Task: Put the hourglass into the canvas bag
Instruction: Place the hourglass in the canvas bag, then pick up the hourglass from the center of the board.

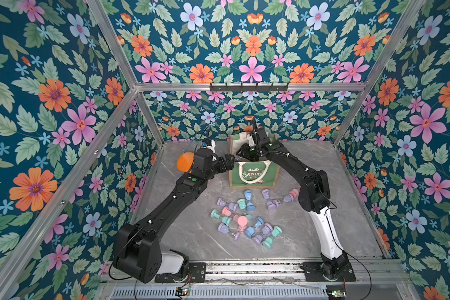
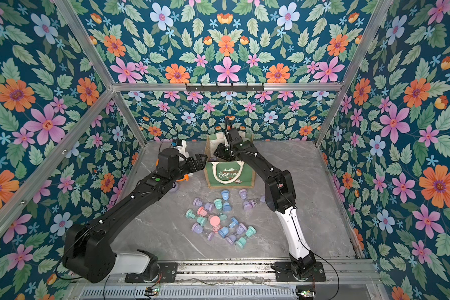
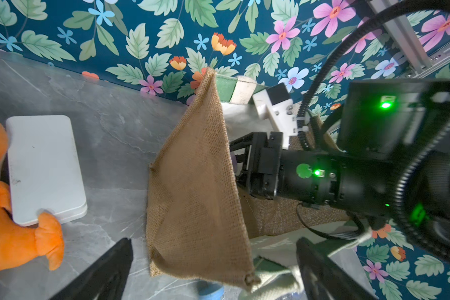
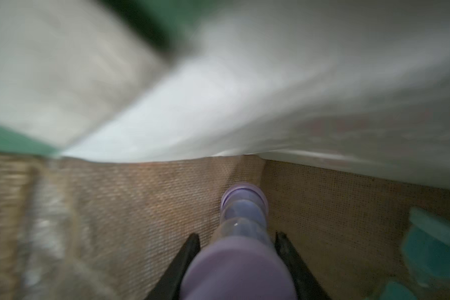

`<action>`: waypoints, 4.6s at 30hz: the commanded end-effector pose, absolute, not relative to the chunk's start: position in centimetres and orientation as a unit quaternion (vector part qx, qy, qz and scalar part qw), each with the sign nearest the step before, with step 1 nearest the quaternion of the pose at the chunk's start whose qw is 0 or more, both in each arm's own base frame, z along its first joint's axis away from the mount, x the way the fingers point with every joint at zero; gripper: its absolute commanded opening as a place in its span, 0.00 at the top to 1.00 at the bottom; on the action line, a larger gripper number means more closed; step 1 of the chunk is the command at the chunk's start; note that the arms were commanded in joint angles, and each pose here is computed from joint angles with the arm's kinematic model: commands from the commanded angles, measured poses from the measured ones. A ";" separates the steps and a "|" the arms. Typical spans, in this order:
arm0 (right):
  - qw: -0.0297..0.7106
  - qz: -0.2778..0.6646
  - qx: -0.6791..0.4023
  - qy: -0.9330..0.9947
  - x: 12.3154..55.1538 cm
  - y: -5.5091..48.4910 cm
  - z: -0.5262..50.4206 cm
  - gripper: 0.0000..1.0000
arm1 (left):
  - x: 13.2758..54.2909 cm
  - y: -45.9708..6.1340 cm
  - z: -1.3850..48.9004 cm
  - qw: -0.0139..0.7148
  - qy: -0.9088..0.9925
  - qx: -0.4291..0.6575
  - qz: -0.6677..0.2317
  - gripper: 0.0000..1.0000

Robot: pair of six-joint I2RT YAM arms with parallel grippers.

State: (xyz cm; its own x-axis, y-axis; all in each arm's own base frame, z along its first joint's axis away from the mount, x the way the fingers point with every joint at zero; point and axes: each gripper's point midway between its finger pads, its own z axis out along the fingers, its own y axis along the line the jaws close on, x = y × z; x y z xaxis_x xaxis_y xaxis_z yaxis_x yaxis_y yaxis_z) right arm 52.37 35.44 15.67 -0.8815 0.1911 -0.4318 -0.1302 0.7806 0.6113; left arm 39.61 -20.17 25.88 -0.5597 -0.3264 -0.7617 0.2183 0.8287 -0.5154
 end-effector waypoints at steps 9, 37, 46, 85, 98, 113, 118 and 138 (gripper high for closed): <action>0.237 0.295 0.021 0.926 52.5 34.6 12.9 0.59 | 39.8 -20.7 26.4 0.472 0.825 -0.031 -0.310 0.00; 0.324 0.276 0.031 0.904 49.0 30.1 24.8 0.24 | 38.2 -20.4 28.2 0.472 0.822 -0.022 -0.319 0.00; 0.357 0.245 -0.028 0.901 41.6 29.1 30.0 0.19 | 35.0 -18.9 27.5 0.459 0.834 -0.015 -0.306 0.00; 0.185 0.103 -0.103 0.972 19.0 35.8 11.6 0.23 | 25.6 -15.4 19.7 0.408 0.878 -0.052 -0.244 0.00; 0.159 0.077 -0.103 0.979 18.1 35.6 9.3 0.38 | 25.4 -14.9 19.7 0.411 0.878 -0.058 -0.237 0.00; 0.157 0.063 -0.108 0.980 18.1 35.8 8.9 0.54 | 25.5 -14.8 19.7 0.412 0.880 -0.055 -0.232 0.00; 0.157 0.064 -0.110 0.979 18.1 35.8 9.1 0.59 | 25.5 -14.9 20.0 0.413 0.878 -0.055 -0.234 0.00; 0.266 0.179 -0.112 0.941 20.5 34.2 22.0 0.64 | 27.1 -15.2 25.9 0.463 0.854 -0.041 -0.233 0.00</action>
State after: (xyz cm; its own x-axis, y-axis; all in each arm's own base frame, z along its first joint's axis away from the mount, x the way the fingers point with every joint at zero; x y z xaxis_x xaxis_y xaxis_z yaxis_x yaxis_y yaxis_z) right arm 19.60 34.90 20.21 -0.8624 -0.1219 -0.4913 -0.2886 0.9158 0.2793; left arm 26.80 -15.25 25.13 -0.5838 -0.3075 -0.7514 0.1343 0.8762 -0.4630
